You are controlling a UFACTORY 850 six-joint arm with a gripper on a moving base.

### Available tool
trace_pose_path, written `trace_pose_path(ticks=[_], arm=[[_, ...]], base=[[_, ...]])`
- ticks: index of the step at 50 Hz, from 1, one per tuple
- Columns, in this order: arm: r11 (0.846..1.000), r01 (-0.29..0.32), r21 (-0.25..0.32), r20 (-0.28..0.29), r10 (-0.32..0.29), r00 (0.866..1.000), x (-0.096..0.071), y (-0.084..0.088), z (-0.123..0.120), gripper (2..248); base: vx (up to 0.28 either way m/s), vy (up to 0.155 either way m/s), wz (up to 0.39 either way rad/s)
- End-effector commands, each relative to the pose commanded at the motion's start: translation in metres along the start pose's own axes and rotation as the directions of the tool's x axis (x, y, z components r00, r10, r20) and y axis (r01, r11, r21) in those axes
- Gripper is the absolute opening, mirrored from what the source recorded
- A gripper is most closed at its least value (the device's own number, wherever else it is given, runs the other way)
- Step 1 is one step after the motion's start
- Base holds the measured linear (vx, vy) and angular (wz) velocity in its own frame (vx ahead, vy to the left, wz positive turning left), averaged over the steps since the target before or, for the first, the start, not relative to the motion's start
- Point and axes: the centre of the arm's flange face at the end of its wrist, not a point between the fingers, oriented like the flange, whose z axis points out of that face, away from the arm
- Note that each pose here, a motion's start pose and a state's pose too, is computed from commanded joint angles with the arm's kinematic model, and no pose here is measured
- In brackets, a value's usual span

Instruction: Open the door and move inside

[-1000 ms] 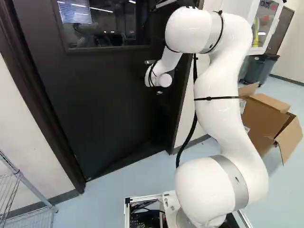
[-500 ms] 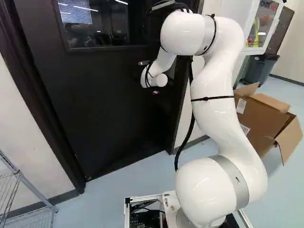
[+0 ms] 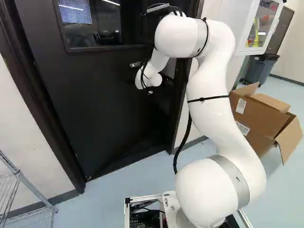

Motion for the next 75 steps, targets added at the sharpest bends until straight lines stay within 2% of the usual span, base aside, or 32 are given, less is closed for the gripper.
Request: trace_pose_path(ticks=[22, 51, 59, 75], arm=[[0.999, 0.018, 0.031, -0.036, -0.017, 0.999, 0.008, -0.021, 0.037, 247], [0.999, 0.021, 0.031, -0.047, -0.019, 0.999, 0.009, -0.021, 0.049, 247], [0.999, 0.019, 0.030, -0.041, -0.018, 0.999, 0.009, -0.021, 0.043, 247], [1.000, 0.011, 0.028, -0.011, -0.011, 1.000, 0.005, -0.019, 0.010, 247]], base=[[0.000, 0.000, 0.000], [0.000, 0.000, 0.000], [0.000, 0.000, 0.000], [0.000, 0.000, 0.000]])
